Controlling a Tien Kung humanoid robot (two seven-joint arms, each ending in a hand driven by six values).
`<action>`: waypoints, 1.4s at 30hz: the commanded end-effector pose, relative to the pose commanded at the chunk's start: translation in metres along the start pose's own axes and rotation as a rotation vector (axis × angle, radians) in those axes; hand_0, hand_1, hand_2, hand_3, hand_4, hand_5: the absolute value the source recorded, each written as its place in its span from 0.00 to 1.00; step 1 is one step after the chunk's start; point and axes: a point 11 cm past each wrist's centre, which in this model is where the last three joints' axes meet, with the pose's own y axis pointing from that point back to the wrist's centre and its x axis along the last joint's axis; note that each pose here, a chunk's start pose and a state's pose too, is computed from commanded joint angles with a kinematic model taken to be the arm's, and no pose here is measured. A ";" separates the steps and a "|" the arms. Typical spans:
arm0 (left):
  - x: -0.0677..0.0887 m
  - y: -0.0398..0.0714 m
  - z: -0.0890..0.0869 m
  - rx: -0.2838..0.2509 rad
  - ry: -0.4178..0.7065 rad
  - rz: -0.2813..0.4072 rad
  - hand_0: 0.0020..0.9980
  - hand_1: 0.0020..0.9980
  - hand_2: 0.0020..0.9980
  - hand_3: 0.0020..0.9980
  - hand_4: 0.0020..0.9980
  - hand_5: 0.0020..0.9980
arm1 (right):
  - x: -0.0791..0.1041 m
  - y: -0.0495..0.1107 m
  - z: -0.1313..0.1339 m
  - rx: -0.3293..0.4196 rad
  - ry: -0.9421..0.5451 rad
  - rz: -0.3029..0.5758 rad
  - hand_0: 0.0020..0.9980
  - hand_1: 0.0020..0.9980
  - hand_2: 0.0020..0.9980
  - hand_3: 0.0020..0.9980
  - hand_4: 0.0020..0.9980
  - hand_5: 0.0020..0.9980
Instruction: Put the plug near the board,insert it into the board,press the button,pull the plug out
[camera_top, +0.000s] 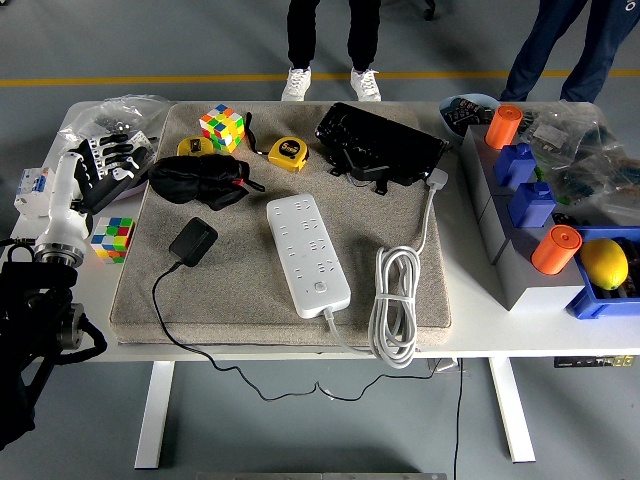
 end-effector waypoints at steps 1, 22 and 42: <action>0.000 0.000 0.000 0.000 0.000 -0.001 0.57 0.64 0.64 0.64 0.87 0.39 | 0.000 0.000 0.000 0.001 0.001 0.000 0.61 0.62 0.57 0.55 0.75 0.27; -0.004 0.000 -0.001 0.007 0.003 -0.013 0.57 0.64 0.64 0.64 0.87 0.39 | 0.002 0.000 0.000 -0.002 0.006 0.002 0.61 0.62 0.57 0.55 0.75 0.27; -0.010 0.002 -0.001 0.017 0.019 -0.025 0.57 0.64 0.63 0.63 0.86 0.39 | 0.000 0.001 0.004 -0.013 -0.008 -0.002 0.61 0.63 0.57 0.55 0.76 0.27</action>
